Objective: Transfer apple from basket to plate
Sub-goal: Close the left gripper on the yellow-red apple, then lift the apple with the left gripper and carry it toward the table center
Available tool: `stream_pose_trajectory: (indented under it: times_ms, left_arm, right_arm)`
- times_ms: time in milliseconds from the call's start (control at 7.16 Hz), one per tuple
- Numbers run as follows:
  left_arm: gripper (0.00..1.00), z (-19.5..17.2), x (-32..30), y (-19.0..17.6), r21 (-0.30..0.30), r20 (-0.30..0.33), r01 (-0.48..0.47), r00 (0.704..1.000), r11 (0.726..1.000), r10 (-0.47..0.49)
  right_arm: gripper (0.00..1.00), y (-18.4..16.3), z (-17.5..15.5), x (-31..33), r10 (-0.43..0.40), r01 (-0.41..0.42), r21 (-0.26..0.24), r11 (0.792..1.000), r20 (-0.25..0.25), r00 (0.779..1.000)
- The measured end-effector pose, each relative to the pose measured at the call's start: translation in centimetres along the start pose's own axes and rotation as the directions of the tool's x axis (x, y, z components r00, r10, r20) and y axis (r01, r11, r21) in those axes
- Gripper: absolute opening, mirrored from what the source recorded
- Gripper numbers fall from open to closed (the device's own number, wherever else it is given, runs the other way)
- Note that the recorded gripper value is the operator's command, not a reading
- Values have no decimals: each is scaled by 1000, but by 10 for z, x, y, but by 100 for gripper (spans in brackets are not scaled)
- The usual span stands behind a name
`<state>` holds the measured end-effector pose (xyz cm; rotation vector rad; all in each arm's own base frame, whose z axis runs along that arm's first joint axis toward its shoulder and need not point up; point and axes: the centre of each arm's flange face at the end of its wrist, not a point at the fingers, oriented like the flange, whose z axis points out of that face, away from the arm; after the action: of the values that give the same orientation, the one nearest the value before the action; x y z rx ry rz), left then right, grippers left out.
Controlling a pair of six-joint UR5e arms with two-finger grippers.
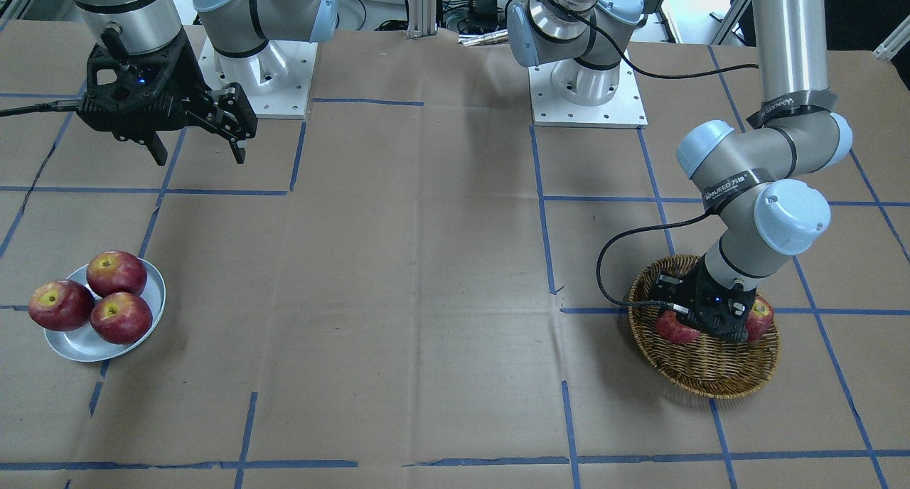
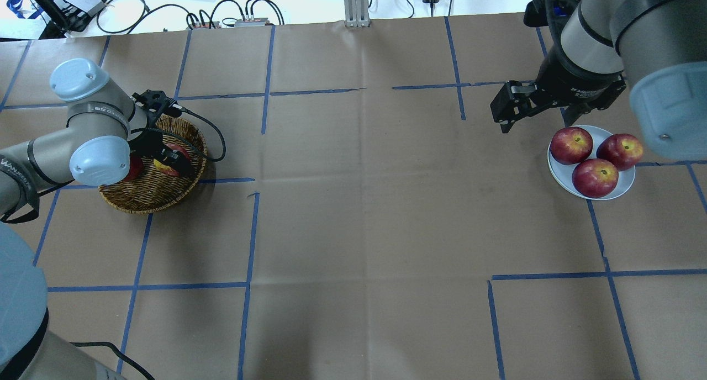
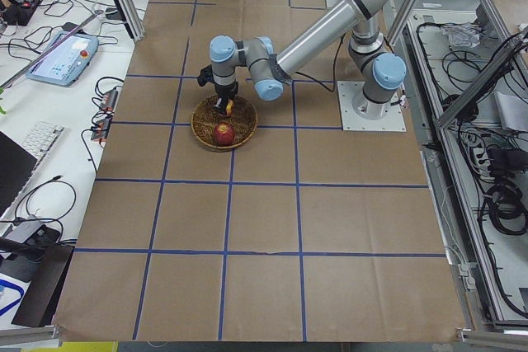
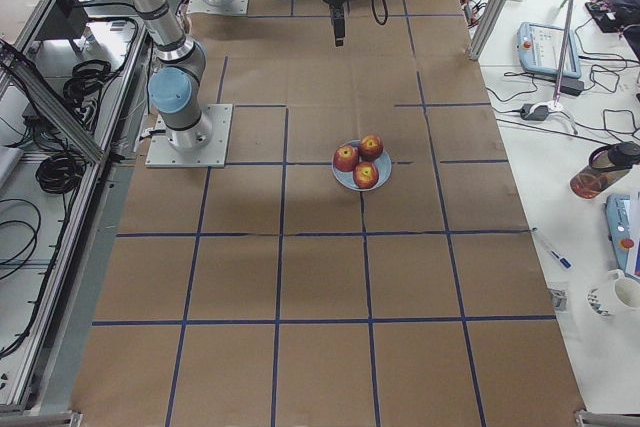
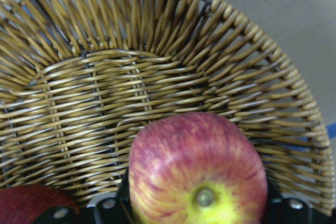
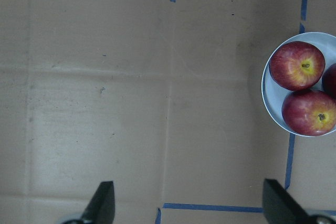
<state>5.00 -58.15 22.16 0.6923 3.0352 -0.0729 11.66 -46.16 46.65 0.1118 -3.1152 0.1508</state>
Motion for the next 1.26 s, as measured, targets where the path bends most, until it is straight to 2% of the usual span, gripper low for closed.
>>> stream_pose_trajectory:
  times_ms: [279, 559, 838, 1257]
  left_arm:
    - [59, -66, 28, -18, 13, 7, 51, 999, 999, -51]
    - [59, -103, 111, -52, 20, -2, 139, 990, 990, -139]
    - [59, -85, 204, -89, -9, -22, 189, 982, 982, -189]
    - [58, -40, 325, -166, -28, -25, 169, 985, 985, -169]
  right_arm:
    - [100, 0, 0, 0, 0, 0, 0, 1000, 0, 1000]
    - [100, 0, 0, 0, 0, 0, 1, 1000, 0, 1000]
    - [100, 1, 0, 0, 0, 0, 1, 1000, 0, 1000]
    - [100, 0, 0, 0, 0, 0, 0, 1000, 0, 1000]
